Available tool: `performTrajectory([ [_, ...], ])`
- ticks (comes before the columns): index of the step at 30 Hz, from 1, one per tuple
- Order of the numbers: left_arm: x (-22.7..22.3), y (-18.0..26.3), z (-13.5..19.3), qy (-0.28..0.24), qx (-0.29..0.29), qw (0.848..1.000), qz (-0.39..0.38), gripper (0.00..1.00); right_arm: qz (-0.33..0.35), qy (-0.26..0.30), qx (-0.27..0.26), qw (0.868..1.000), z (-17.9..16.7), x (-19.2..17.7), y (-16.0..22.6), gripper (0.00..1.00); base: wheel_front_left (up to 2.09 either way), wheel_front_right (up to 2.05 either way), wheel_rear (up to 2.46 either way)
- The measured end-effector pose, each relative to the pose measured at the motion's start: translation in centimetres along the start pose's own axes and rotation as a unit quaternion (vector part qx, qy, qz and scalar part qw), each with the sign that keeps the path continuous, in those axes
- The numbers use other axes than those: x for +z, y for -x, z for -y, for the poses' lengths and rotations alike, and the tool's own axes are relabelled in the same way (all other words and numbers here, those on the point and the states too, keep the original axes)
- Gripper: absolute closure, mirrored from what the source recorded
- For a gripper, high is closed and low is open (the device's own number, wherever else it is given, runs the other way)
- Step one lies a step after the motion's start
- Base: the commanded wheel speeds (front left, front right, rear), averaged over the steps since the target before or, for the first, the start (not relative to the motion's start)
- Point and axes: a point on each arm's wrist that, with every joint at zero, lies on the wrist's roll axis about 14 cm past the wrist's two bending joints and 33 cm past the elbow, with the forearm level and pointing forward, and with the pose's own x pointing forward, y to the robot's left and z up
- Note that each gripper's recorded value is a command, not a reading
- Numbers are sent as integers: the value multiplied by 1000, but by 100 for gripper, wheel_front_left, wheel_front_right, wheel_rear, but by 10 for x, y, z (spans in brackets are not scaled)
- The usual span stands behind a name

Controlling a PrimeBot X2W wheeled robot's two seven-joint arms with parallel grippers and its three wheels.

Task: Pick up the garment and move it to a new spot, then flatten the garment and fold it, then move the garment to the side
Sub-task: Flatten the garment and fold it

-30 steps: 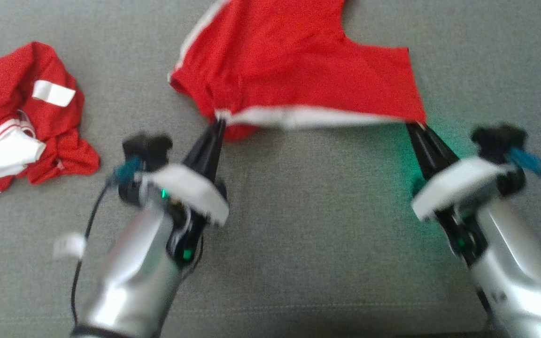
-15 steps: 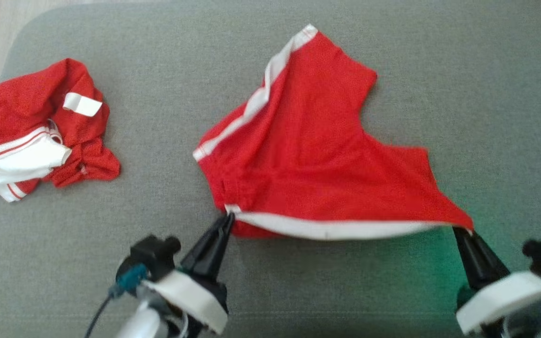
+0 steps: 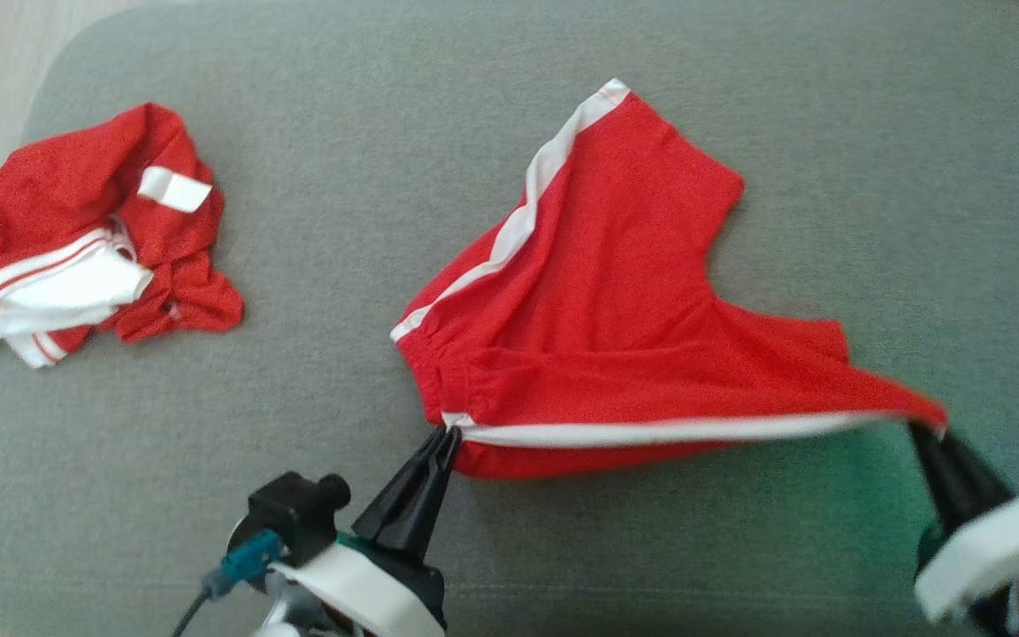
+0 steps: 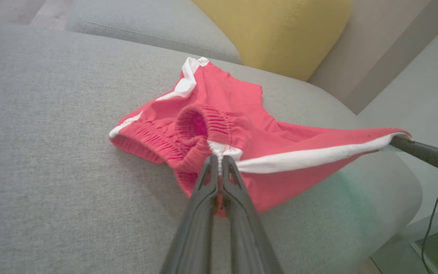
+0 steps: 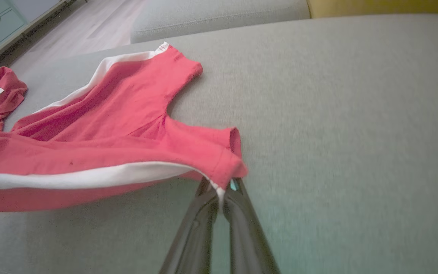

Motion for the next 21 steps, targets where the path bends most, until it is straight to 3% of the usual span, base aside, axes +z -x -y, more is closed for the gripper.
performTrajectory([
  [9, 33, -19, -26, 34, 33, 997, 54, 100, 8, 98, 78, 992, -26, 77, -92, 100, 0, 0, 0],
  [21, 42, -44, -79, 88, 99, 988, 74, 100, -32, 165, 163, 972, -93, 102, -211, 100, 0, 0, 0],
])
